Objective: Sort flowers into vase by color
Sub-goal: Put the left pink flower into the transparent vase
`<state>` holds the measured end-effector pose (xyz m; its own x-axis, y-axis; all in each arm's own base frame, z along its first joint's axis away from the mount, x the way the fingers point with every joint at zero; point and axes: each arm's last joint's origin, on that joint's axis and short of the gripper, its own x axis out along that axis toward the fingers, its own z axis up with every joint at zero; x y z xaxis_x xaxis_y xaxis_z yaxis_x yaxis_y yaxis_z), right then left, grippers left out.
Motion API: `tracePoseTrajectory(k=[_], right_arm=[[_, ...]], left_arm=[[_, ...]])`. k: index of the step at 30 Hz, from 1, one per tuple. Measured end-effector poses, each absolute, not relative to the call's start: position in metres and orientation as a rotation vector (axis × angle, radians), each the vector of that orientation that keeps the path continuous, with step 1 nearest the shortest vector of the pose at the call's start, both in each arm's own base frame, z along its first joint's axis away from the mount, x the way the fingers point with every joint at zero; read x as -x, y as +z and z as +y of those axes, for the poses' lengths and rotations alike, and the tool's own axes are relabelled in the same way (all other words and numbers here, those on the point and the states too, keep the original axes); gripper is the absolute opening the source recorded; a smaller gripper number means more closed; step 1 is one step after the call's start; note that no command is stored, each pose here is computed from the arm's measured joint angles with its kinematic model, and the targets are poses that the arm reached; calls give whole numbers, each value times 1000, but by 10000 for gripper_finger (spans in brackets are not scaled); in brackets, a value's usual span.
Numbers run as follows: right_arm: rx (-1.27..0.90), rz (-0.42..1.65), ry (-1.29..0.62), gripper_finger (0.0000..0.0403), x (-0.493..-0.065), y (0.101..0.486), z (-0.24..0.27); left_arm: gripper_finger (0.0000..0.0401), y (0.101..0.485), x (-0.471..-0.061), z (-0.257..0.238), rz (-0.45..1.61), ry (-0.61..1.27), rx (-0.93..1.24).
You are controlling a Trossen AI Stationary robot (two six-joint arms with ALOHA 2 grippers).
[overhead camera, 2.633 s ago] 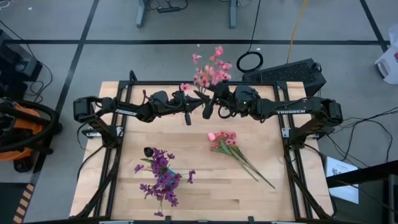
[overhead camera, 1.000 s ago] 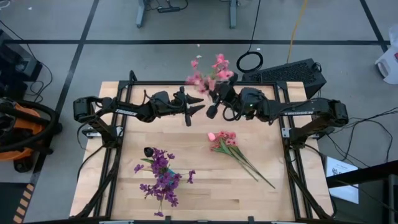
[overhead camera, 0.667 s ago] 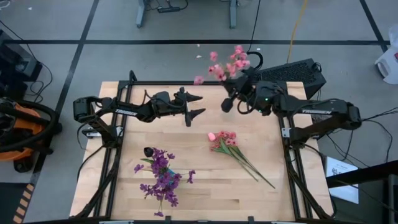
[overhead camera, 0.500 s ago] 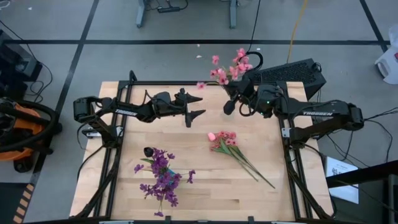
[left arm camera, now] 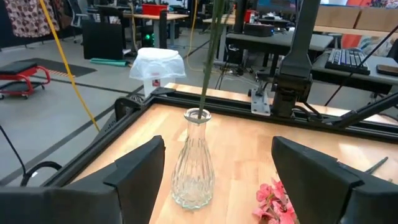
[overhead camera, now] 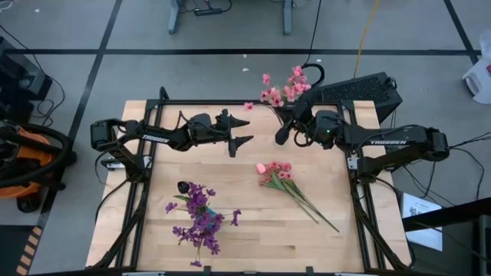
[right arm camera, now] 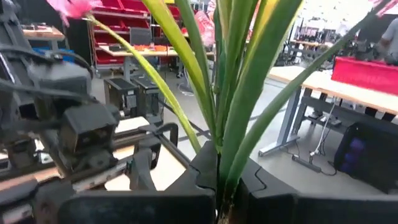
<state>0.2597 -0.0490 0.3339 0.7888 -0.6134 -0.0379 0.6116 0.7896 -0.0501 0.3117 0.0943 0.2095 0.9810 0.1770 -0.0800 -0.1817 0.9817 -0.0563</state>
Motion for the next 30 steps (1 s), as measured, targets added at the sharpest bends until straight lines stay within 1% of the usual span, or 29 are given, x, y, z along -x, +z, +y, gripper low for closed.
tracePoseTrajectory(k=[5,13,21,30], right_arm=[[-7,87,-689,4,-258,316,-50],[-78,86,-697,40,-257,308,-51],[-146,195,-714,106,-255,294,-51],[-162,354,-737,182,-249,279,-50]], left_arm=[[296,209,-312,94,78,181,64],[296,209,-312,94,78,181,64],[296,206,-311,94,111,182,71],[296,201,-313,86,163,157,77]])
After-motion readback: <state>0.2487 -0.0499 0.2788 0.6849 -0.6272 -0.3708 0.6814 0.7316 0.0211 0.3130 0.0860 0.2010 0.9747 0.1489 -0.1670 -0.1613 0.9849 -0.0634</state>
